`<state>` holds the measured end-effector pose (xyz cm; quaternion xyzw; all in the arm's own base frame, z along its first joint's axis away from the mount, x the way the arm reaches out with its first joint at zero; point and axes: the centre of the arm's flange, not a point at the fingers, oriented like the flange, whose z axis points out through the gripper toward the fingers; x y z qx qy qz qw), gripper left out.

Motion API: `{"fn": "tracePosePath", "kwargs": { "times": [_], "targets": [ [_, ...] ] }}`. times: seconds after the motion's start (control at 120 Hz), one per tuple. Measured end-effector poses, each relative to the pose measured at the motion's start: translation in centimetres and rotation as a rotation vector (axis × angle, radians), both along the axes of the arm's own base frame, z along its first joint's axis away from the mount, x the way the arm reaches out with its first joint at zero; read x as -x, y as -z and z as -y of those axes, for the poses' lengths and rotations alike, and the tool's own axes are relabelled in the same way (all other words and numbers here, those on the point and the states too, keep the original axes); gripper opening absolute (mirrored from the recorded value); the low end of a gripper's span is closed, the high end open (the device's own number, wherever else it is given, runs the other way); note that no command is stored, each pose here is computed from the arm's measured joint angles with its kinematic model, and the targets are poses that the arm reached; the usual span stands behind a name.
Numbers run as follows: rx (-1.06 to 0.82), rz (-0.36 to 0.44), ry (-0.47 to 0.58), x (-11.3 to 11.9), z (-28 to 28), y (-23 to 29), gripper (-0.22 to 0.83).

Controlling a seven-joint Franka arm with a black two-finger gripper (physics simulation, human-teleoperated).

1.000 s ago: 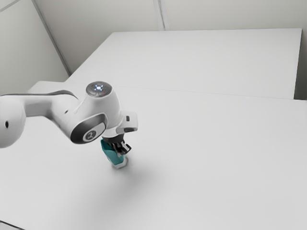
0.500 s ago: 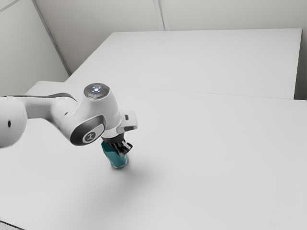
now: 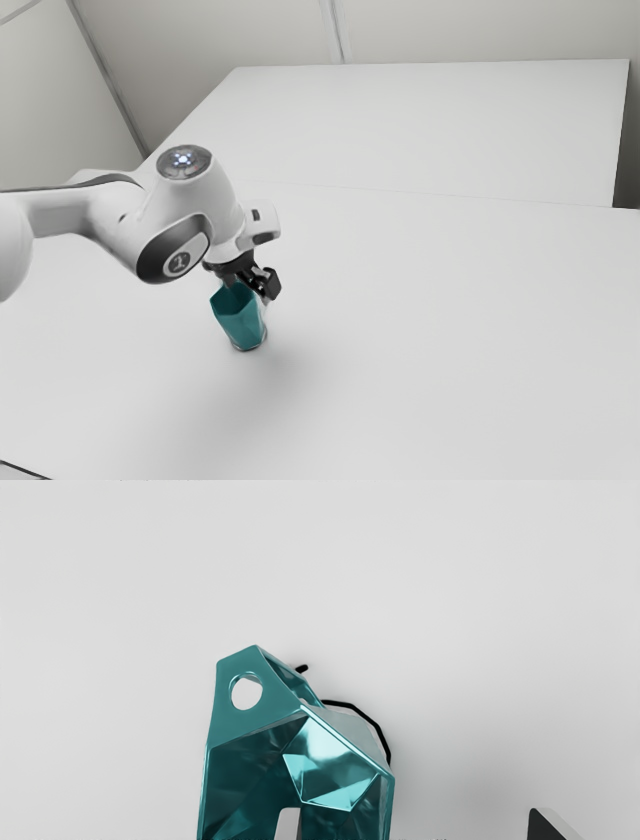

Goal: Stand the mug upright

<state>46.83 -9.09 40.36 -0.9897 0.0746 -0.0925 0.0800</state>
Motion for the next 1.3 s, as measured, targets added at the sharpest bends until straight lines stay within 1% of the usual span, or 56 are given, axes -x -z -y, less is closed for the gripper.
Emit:
{"fn": "tracePosePath", "kwargs": {
  "times": [0.15, 0.308, 0.642, 0.883, 1.3],
  "targets": [
    [0.054, -0.047, -0.071, -1.2, 0.3, -3.3, 0.55],
    [0.086, -0.105, -0.122, -1.8, 0.0, -5.2, 0.57],
    [0.109, -0.197, -0.178, -4.8, -0.7, -8.4, 0.59],
    [0.12, -0.225, -0.196, -6.5, -0.9, -12.1, 0.59],
    [0.12, -0.255, -0.221, -7.0, -1.8, -17.4, 0.59]
  ]
}}
